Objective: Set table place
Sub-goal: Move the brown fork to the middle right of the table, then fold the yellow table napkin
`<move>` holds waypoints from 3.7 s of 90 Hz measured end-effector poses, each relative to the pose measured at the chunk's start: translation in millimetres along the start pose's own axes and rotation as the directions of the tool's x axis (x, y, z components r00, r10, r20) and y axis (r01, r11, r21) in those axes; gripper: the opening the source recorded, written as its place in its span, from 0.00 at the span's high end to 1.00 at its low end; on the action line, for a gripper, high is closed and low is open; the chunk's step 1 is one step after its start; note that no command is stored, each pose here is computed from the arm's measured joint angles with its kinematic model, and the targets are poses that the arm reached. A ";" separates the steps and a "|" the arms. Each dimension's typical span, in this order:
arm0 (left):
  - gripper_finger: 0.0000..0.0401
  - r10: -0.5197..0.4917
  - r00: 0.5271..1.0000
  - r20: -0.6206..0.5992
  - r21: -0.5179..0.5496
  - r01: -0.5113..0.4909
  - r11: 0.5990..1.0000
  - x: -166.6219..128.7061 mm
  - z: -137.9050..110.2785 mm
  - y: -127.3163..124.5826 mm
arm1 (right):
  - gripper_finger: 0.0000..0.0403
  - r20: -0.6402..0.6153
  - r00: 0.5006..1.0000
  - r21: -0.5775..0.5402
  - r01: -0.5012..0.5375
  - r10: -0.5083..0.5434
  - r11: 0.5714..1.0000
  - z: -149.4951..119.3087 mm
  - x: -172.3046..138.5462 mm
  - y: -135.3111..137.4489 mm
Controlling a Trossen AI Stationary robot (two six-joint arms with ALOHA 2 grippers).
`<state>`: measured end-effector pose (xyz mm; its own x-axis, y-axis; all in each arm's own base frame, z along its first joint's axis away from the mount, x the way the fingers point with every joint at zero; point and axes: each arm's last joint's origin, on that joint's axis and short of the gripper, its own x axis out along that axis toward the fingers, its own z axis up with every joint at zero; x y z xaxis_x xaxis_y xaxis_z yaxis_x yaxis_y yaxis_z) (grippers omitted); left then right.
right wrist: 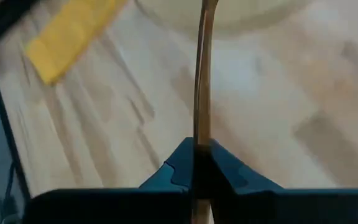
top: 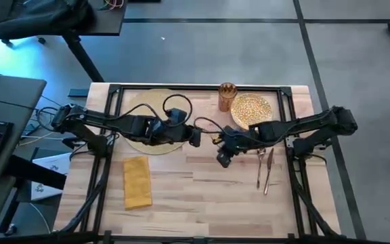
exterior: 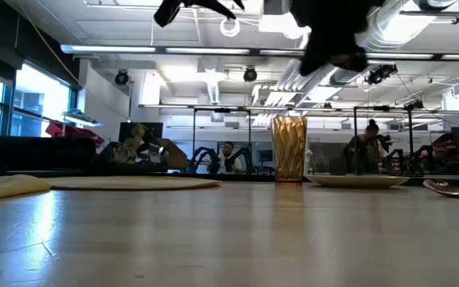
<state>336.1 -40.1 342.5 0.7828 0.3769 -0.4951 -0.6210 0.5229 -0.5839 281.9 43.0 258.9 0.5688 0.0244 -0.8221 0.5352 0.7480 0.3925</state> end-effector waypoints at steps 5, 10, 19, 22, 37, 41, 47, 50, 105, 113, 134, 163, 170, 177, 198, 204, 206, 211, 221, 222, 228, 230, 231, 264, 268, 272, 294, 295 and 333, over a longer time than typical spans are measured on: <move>0.80 -0.004 1.000 -0.007 0.005 0.004 1.000 -0.5 -0.8 -0.5 | 0.98 -0.047 0.999 0.065 -0.012 0.015 0.998 -14.1 2.3 -11.3; 0.80 -0.008 1.000 -0.011 0.016 0.008 1.000 -0.6 -1.0 -0.6 | 0.99 -0.093 0.995 0.143 -0.018 0.031 0.990 -29.9 2.4 -24.0; 0.79 -0.013 1.000 -0.021 0.035 0.013 0.999 -0.7 -1.5 -0.8 | 0.99 -0.159 0.985 0.297 -0.020 0.070 0.955 -61.7 1.1 -45.6; 0.79 -0.013 1.000 -0.022 0.042 0.014 0.999 -0.7 -1.5 -0.9 | 0.99 -0.172 0.982 0.352 -0.012 0.077 0.936 -72.6 0.4 -52.4; 0.79 -0.022 0.999 -0.027 0.061 0.023 0.998 -0.7 -1.3 -1.4 | 1.00 -0.170 0.981 0.605 0.028 0.095 0.796 -116.0 -5.3 -77.7; 0.79 -0.021 0.999 -0.027 0.070 0.023 0.997 -0.7 -1.4 -1.4 | 1.00 -0.139 0.986 0.651 0.024 0.088 0.759 -122.9 -7.9 -81.0; 0.79 -0.023 0.999 -0.031 0.085 0.026 0.996 -0.7 -1.5 -1.4 | 1.00 -0.092 0.993 0.705 0.013 0.074 0.709 -129.6 -11.7 -83.8; 0.79 -0.025 0.999 -0.034 0.089 0.028 0.996 -0.7 -1.6 -1.5 | 1.00 -0.083 0.994 0.724 0.013 0.067 0.690 -132.6 -12.5 -85.1; 0.79 -0.037 0.998 -0.054 0.130 0.043 0.991 -3.1 -6.4 -3.5 | 1.00 -0.170 0.985 0.831 0.126 0.032 0.542 -166.8 27.9 -61.9; 0.79 -0.039 0.998 -0.056 0.132 0.046 0.990 -3.7 -7.4 -4.0 | 0.99 -0.143 0.989 0.845 0.108 0.027 0.523 -162.2 30.7 -62.6; 0.79 -0.050 0.996 -0.076 0.133 0.060 0.989 -4.3 -8.7 -4.7 | 0.74 -0.133 0.991 0.831 0.103 0.015 0.547 -158.7 31.6 -64.5; 0.79 -0.064 0.994 -0.090 0.131 0.075 0.989 -7.4 -13.6 -7.4 | 0.48 -0.259 0.952 0.667 0.053 0.165 0.743 -146.9 13.2 -51.0; 0.79 -0.064 0.994 -0.091 0.124 0.075 0.989 -7.3 -13.7 -7.4 | 0.52 -0.187 0.972 0.641 0.011 0.142 0.768 -134.0 13.4 -51.8; 0.79 -0.063 0.994 -0.092 0.124 0.074 0.990 -7.4 -13.7 -7.2 | 0.58 -0.139 0.984 0.614 -0.004 0.113 0.789 -120.0 18.7 -58.4; 0.79 0.009 0.991 -0.136 0.126 0.009 0.992 -6.8 -16.4 1.0 | 0.85 -0.115 0.992 0.549 0.113 -0.059 0.828 -91.1 38.9 -95.5; 0.79 0.049 0.983 -0.176 0.118 -0.029 0.993 -7.4 -19.2 5.9 | 0.93 -0.129 0.988 0.535 0.138 -0.081 0.833 -86.8 41.2 -102.6; 0.79 0.064 0.979 -0.191 0.117 -0.042 0.992 -7.7 -20.2 7.6 | 0.95 -0.138 0.987 0.530 0.147 -0.086 0.835 -85.8 41.8 -104.6; 0.79 0.100 0.968 -0.230 0.108 -0.077 0.991 -8.6 -22.6 12.0 | 0.98 -0.178 0.977 0.513 0.194 -0.117 0.836 -86.3 42.3 -110.5; 0.79 0.175 0.940 -0.294 0.104 -0.150 0.983 -11.8 -28.2 19.9 | 0.97 -0.229 0.958 0.479 0.267 -0.175 0.837 -88.8 42.1 -118.1; 0.79 0.181 0.937 -0.299 0.103 -0.157 0.982 -12.2 -28.6 20.6 | 0.96 -0.233 0.956 0.474 0.272 -0.179 0.837 -89.1 42.0 -118.7; 0.79 0.212 0.924 -0.318 0.097 -0.190 0.977 -15.1 -32.4 22.9 | 0.95 -0.244 0.950 0.458 0.289 -0.193 0.841 -89.9 41.3 -120.4; 0.79 0.224 0.919 -0.324 0.098 -0.203 0.974 -16.2 -33.8 23.9 | 0.95 -0.242 0.951 0.459 0.286 -0.192 0.841 -89.9 40.8 -120.4; 0.79 0.230 0.916 -0.328 0.098 -0.209 0.973 -16.9 -34.6 24.2 | 0.95 -0.241 0.951 0.459 0.285 -0.191 0.841 -89.8 40.5 -120.3; 0.78 0.475 0.528 -0.704 0.110 -0.579 0.808 -49.4 -95.5 61.4 | 0.95 -0.009 0.999 0.300 0.036 -0.035 0.953 -55.5 -0.8 -81.2; 0.77 0.497 0.446 -0.744 0.149 -0.614 0.775 -52.1 -108.2 70.6 | 0.95 0.024 1.000 0.257 0.008 -0.015 0.966 -49.0 -5.6 -75.3; 0.75 0.512 0.367 -0.777 0.191 -0.636 0.747 -54.4 -120.4 79.9 | 0.95 0.048 0.999 0.218 -0.002 -0.009 0.976 -44.0 -9.6 -71.3; 0.66 0.461 0.095 -0.882 0.304 -0.632 0.713 -58.2 -170.5 121.3 | 0.95 0.108 0.994 0.137 -0.030 0.016 0.990 -33.1 -15.4 -63.3; 0.66 0.464 0.087 -0.882 0.310 -0.635 0.708 -58.7 -171.1 123.4 | 0.95 0.106 0.994 0.138 -0.029 0.015 0.990 -33.3 -15.4 -63.4; 0.54 0.547 0.205 -0.812 0.253 -0.721 0.645 -65.0 -108.6 194.0 | 0.95 0.079 0.997 0.116 -0.013 0.003 0.993 -35.3 -15.1 -65.0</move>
<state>160.5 -46.1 191.6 -0.2108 -0.2579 -0.9429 -0.9553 0.2589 0.1428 216.5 17.4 231.3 0.6184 -0.0258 -0.7854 0.5971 0.6653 0.4482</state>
